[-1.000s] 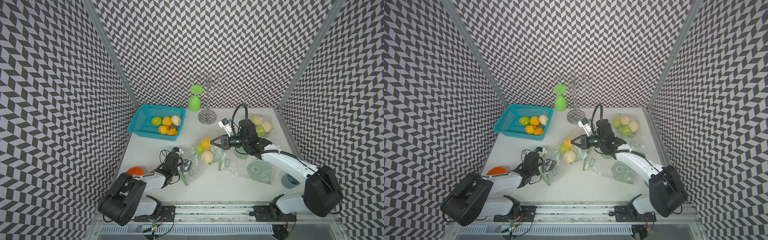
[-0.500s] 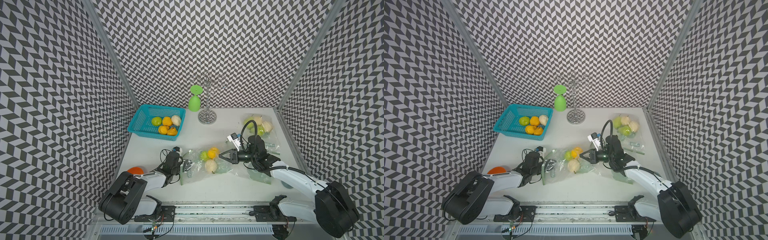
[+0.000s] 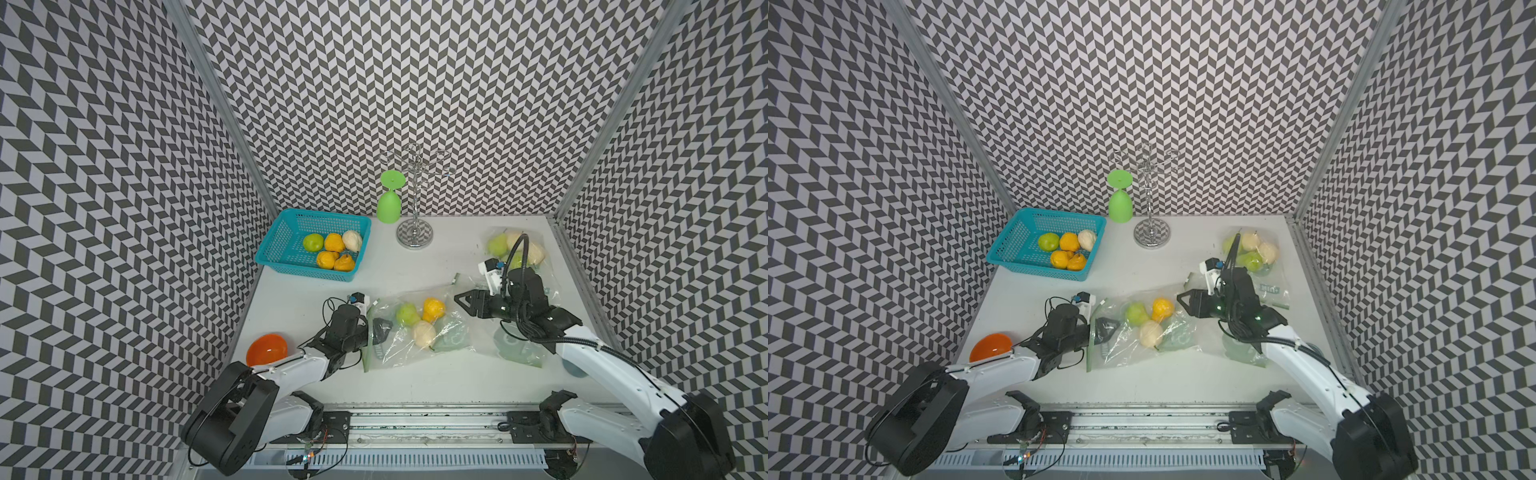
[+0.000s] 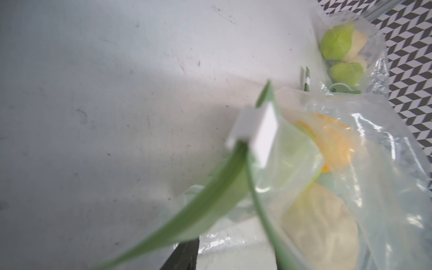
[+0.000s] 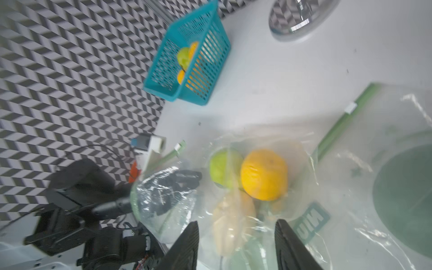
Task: Open the zip-top bag and take out the pear
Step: Pick up the pear from the zipper food storage bag.
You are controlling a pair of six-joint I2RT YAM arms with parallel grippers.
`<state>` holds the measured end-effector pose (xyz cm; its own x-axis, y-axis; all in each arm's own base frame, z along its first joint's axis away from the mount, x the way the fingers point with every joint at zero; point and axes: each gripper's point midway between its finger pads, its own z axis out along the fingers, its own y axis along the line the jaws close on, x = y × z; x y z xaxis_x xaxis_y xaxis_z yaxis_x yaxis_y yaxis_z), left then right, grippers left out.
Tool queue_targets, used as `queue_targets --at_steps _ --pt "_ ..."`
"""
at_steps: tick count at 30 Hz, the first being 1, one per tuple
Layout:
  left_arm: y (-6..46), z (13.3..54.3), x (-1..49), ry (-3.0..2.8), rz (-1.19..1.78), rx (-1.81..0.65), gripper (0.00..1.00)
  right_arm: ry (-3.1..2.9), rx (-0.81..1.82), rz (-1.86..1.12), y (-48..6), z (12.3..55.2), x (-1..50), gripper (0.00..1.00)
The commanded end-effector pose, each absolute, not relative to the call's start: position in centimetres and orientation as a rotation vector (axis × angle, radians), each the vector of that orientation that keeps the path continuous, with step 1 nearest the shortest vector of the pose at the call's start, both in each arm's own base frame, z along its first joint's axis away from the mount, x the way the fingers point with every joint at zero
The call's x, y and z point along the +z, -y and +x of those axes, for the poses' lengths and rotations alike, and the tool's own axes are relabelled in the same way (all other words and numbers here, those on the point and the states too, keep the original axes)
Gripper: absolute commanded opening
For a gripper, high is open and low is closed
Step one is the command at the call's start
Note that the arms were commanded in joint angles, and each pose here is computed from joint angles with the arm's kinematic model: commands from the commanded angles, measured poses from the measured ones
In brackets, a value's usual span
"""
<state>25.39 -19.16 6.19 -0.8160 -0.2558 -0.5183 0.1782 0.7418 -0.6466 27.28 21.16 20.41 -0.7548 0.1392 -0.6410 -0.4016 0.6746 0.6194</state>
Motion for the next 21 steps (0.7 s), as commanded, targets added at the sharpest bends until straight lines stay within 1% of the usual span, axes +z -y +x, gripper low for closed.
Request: queue_targets --at_steps 1,2,4,6,8,10,14,17,21 --pt "19.4 23.8 5.6 -2.373 -0.032 -0.993 0.55 -2.170 1.126 -0.267 -22.6 25.9 21.8 0.47" --pt "19.5 23.7 5.7 -2.372 -0.029 -1.002 0.55 -2.192 1.144 -0.286 -23.5 25.4 21.3 0.41" --pt "19.8 23.7 6.0 -2.367 -0.017 -1.023 0.55 -2.233 1.142 -0.317 -25.4 24.7 19.9 0.25" --pt "19.9 23.7 6.1 -2.367 -0.009 -1.017 0.55 -2.290 1.144 -0.334 -27.2 24.2 17.9 0.16" --pt "19.9 23.6 6.0 -2.372 -0.010 -1.015 0.56 -2.373 1.140 -0.342 -28.4 24.0 15.3 0.10" --pt "20.0 23.5 6.1 -2.368 -0.009 -1.024 0.57 -2.419 1.092 -0.320 -28.9 24.3 13.0 0.07" --pt "20.1 23.3 6.5 -2.357 0.005 -1.036 0.60 -2.483 1.062 -0.310 -29.8 24.1 9.8 0.04" --pt "20.5 23.0 7.1 -2.342 0.036 -1.073 0.65 -2.523 1.032 -0.293 -29.8 23.7 7.8 0.03" --pt "21.1 22.5 7.3 -2.346 0.078 -1.109 0.68 -2.559 1.019 -0.294 -29.8 23.2 6.0 0.02"
